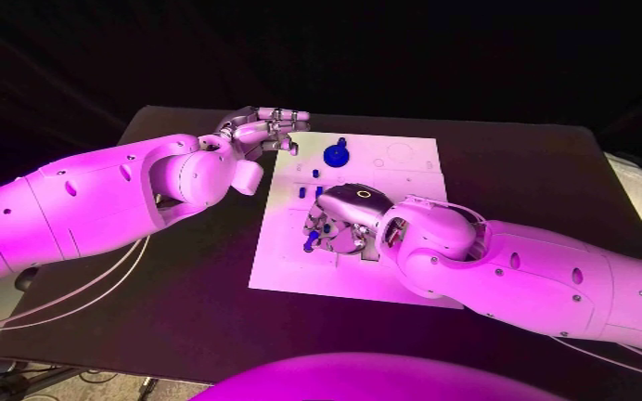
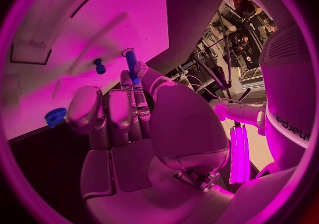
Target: Assemble the parts on the task board
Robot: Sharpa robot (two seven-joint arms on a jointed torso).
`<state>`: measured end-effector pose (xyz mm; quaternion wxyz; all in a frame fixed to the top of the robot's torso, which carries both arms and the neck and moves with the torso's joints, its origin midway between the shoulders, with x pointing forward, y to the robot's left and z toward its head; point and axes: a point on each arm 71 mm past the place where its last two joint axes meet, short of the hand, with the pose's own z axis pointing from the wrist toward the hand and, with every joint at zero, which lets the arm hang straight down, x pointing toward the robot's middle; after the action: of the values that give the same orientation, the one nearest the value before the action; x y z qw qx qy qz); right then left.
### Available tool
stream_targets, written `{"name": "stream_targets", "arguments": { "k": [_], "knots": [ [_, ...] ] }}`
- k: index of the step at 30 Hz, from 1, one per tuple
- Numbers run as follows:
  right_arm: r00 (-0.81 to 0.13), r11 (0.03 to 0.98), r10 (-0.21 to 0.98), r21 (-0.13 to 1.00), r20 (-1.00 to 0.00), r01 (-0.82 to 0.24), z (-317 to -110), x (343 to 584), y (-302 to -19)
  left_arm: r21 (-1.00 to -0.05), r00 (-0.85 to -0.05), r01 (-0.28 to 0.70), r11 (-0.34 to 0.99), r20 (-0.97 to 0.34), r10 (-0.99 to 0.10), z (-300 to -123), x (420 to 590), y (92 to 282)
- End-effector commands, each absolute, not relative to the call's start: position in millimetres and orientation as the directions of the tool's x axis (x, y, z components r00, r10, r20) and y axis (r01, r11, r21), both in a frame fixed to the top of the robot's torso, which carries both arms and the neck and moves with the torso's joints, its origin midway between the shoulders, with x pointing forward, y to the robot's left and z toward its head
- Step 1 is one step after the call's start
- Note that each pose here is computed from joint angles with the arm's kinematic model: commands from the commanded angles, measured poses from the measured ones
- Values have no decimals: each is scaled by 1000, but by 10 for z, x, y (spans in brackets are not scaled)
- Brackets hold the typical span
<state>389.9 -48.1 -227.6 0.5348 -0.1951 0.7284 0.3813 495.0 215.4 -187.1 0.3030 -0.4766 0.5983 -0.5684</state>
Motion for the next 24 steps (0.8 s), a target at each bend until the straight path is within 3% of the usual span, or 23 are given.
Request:
{"name": "stream_targets", "arguments": {
  "k": [1, 24],
  "knots": [
    [-319, 657, 61, 279, -946, -700, -2303, 3898, -473, -970, -383, -221, -105, 185, -905, -1859, 4944, 2124],
    [-293, 652, -72, 177, -953, -737, -2379, 3812, -277, -969, -381, -223, -104, 185, -906, -1863, 4946, 2132]
  ]
}}
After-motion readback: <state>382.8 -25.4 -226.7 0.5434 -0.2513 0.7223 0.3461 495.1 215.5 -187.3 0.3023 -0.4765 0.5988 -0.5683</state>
